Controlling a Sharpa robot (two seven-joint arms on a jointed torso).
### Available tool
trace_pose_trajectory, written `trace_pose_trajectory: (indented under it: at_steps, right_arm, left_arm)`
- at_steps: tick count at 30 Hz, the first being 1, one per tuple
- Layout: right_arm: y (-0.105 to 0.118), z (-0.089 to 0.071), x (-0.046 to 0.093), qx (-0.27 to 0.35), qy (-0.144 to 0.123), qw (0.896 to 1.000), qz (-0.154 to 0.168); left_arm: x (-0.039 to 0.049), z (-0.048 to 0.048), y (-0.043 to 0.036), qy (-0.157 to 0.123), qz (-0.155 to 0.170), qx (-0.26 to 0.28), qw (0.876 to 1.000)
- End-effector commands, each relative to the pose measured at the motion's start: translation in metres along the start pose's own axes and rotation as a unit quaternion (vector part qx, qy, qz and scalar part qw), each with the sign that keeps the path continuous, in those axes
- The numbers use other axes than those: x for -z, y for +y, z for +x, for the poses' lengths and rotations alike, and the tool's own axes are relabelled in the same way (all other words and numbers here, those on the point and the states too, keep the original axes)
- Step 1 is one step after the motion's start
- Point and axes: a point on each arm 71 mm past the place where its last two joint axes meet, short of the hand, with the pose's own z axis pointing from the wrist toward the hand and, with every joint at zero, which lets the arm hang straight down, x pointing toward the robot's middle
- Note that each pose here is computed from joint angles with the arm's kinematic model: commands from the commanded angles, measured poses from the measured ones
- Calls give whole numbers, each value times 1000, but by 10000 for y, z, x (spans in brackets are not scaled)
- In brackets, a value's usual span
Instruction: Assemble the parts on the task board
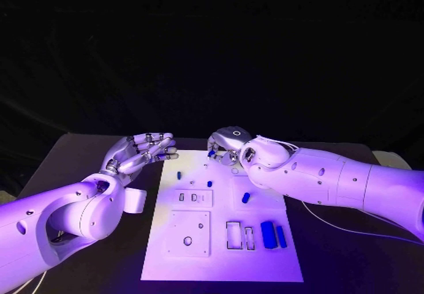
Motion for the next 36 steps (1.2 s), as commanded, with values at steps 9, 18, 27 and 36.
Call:
trace_pose_trajectory:
  at_steps: [9, 18, 27, 36]
  right_arm:
    - [13, 51, -30, 3, 15, 1000, 0]
    - [48, 68, -52, 2, 15, 1000, -3]
    - [68, 83, -76, 1, 17, 1000, -3]
    - [31, 103, -103, 4, 23, 1000, 8]
  left_arm:
    - [-8, 32, -13, 11, 3, 6, 1000]
    - [-11, 30, -12, 10, 3, 6, 1000]
    - [-14, 31, -11, 11, 2, 6, 1000]
    - [-18, 32, -11, 11, 1, 6, 1000]
